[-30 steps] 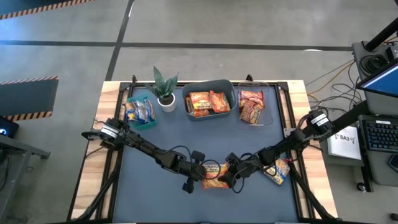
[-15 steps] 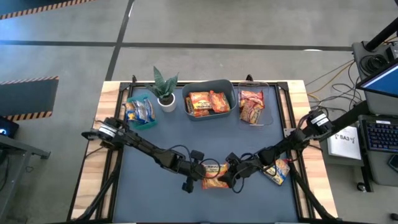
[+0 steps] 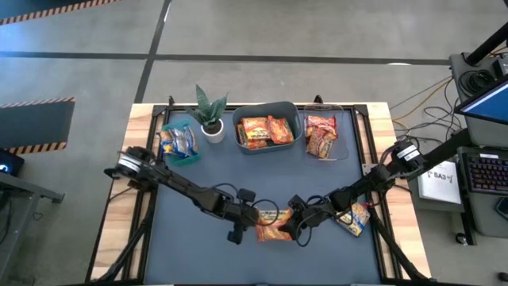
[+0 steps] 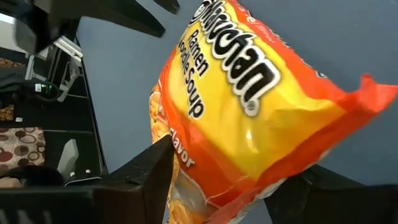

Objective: Sort Maruchan noodles
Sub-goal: Put the orange noodle pack into the blue bin

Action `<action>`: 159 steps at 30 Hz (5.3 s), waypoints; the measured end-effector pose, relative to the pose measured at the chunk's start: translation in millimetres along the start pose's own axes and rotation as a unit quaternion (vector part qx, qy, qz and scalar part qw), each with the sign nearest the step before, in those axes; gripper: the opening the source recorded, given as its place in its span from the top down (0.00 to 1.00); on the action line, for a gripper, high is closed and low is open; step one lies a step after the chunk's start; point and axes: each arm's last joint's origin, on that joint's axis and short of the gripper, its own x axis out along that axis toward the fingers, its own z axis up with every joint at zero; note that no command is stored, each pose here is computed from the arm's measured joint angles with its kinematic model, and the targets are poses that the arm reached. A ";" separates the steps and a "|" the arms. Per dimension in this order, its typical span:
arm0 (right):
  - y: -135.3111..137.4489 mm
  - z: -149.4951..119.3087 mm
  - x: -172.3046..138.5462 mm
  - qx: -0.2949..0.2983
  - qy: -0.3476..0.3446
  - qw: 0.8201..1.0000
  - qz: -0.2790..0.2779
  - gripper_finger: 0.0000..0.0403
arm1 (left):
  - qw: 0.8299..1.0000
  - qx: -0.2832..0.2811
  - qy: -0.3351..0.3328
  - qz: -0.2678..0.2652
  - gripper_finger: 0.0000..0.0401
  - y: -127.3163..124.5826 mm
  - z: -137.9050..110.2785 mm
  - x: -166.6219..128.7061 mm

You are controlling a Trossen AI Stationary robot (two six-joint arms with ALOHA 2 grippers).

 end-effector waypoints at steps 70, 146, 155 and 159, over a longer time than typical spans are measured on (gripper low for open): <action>36.5 288.8 -144.6 -0.044 -0.110 0.985 -0.122 0.69 | 0.928 0.042 -0.253 0.271 0.79 -24.0 -72.8 -193.2; -36.6 357.1 -45.9 -0.084 -0.033 0.935 -0.343 0.85 | 0.923 0.025 -0.278 0.263 0.79 -15.4 -89.3 -204.0; -31.2 359.9 -31.0 -0.137 -0.051 0.935 -0.322 0.85 | 0.923 0.025 -0.279 0.263 0.79 -15.4 -89.2 -204.1; -25.2 361.4 -33.0 -0.153 -0.062 0.936 -0.312 0.85 | 0.923 0.025 -0.279 0.263 0.79 -15.5 -89.2 -204.1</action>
